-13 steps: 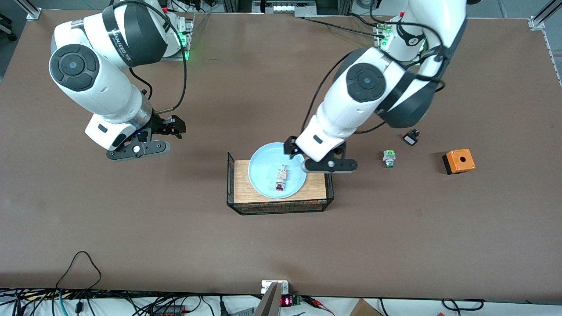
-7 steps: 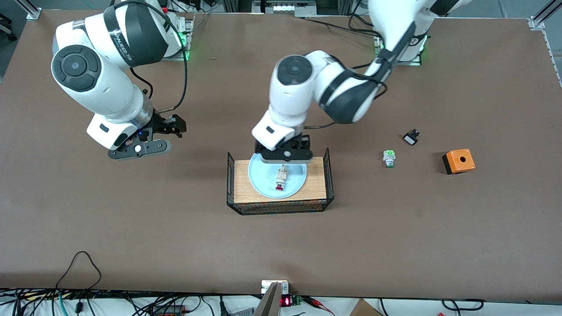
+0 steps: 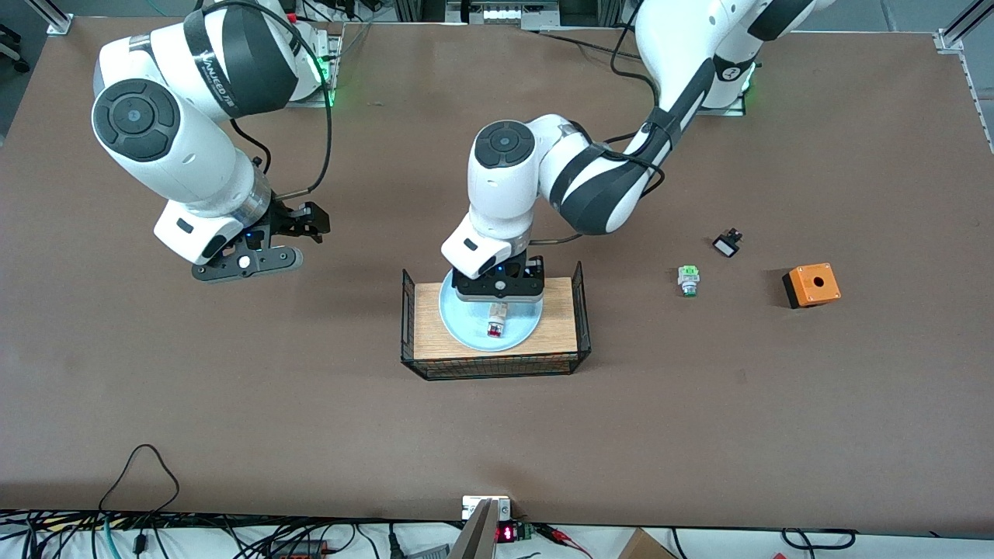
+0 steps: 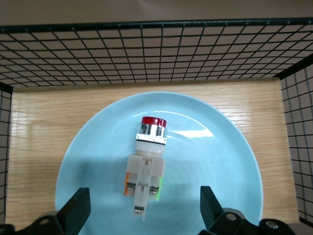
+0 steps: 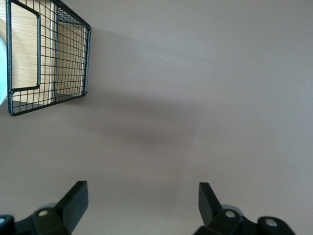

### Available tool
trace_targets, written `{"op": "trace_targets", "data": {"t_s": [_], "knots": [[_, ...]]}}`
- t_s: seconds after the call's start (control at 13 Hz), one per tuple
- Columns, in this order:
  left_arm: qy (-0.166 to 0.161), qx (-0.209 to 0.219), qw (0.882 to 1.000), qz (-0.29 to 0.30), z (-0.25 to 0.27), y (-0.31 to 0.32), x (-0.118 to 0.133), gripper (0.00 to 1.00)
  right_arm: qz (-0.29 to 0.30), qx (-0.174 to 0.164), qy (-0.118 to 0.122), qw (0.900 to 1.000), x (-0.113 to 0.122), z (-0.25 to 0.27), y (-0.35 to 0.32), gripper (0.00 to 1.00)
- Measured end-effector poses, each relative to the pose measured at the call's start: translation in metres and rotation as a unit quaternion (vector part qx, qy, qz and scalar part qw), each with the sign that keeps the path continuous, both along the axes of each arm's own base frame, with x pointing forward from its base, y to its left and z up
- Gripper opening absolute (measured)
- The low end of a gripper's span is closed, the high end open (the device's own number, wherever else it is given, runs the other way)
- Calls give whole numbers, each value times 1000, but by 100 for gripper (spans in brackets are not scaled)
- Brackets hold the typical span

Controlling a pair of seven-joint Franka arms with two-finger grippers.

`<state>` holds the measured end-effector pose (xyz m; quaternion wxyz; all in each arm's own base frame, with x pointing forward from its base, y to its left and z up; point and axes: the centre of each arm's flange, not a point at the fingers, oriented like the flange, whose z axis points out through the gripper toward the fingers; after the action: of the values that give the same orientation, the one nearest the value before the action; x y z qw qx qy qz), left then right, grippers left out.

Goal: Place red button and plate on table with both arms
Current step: 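Lower the left gripper and grasp the red-capped button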

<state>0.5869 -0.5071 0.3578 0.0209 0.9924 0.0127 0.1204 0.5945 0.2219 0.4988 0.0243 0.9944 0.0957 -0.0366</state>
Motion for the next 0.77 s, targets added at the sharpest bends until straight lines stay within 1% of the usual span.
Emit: {"op": "trace_targets", "data": {"t_s": [0.08,0.15,0.23,0.38,0.46,0.54,0.61,0.77], "knots": [[0,2,1000,-1,-3,0,0,95,0,0,0,1000,0,0,0,100],[0,2,1000,-4,-6,-1,0,89,0,0,0,1000,0,0,0,100],[-1,1,1000,-5,-8,-2,0,88,0,0,0,1000,0,0,0,100],[0,1,1000,-5,-12,-2,0,67,0,0,-1,1000,-1,1,0,100],[1,1,1000,-6,-13,-3,0,55,0,0,-1,1000,-1,1,0,100],[1,1,1000,-6,-14,-3,0,45,1,0,-1,1000,-1,2,1,100],[1,0,1000,-6,-15,-3,0,33,1,0,-1,1000,-1,2,1,100],[-2,-2,1000,-6,-11,-3,2,33,1,0,-1,1000,-1,1,1,100]]}}
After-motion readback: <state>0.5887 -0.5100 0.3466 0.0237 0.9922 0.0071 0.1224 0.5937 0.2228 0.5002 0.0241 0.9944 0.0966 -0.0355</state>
